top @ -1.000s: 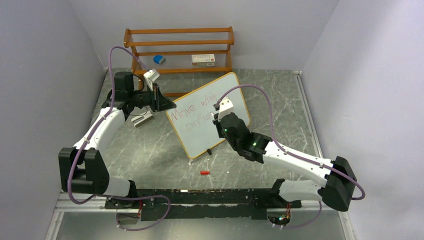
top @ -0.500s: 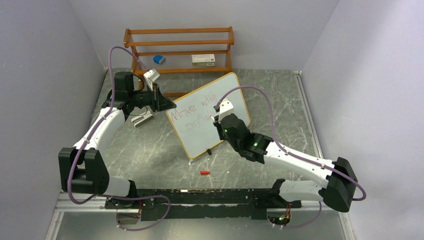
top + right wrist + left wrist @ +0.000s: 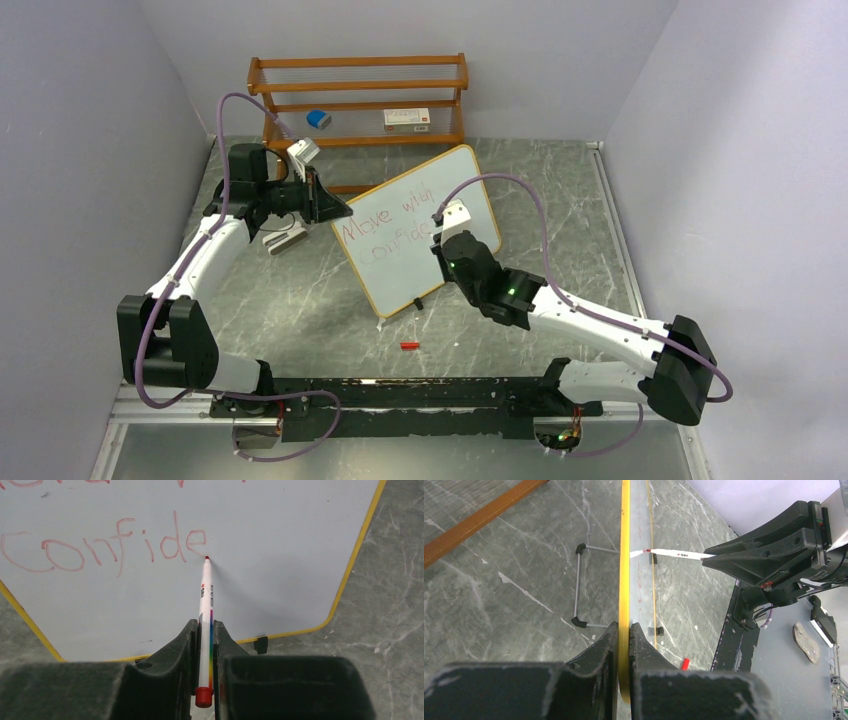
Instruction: Write a sentence on the whiteboard
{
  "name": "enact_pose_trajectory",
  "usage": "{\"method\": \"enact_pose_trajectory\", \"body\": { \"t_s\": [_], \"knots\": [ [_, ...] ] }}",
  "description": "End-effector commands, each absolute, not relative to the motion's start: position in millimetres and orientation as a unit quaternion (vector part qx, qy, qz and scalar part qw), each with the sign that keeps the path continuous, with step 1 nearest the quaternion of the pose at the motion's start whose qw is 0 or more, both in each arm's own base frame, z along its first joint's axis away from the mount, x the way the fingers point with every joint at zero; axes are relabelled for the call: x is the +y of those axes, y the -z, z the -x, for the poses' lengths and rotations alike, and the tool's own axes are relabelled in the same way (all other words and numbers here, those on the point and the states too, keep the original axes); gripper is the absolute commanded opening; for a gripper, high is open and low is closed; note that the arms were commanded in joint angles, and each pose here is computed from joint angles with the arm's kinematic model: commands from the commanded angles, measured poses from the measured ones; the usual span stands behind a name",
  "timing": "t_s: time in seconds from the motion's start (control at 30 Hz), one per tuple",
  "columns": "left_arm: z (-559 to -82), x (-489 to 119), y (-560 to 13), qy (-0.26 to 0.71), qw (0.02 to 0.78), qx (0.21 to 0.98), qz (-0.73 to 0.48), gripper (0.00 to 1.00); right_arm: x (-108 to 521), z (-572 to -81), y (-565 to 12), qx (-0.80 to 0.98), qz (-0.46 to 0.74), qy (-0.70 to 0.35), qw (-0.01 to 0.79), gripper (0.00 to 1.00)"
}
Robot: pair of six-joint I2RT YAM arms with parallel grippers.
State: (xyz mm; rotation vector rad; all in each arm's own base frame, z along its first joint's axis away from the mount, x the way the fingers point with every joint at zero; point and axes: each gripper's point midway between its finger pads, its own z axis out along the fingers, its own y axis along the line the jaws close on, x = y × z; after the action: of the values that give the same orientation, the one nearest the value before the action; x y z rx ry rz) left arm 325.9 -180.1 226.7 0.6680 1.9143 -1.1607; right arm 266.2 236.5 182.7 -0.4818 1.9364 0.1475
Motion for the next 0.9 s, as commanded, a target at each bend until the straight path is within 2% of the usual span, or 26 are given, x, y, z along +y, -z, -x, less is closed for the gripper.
{"method": "enact_pose_trajectory", "body": {
  "t_s": [0.0, 0.33, 0.87],
  "knots": [
    [-333.6, -174.5, -217.7, 0.426, 0.402, 0.763, -0.273, 0.05, 227.5, -269.8, -181.8, 0.813, 0.188, -0.048, 0.549, 0.00],
    [-334.1, -174.3, -217.5, 0.425, 0.402, 0.764, -0.272, 0.05, 231.7, -273.5, -214.1, 0.788, 0.176, -0.074, 0.585, 0.00],
    [-333.6, -174.4, -217.5, 0.426, 0.402, 0.763, -0.273, 0.05, 240.6, -285.9, -207.4, 0.792, 0.183, -0.073, 0.578, 0.00]
  ]
}}
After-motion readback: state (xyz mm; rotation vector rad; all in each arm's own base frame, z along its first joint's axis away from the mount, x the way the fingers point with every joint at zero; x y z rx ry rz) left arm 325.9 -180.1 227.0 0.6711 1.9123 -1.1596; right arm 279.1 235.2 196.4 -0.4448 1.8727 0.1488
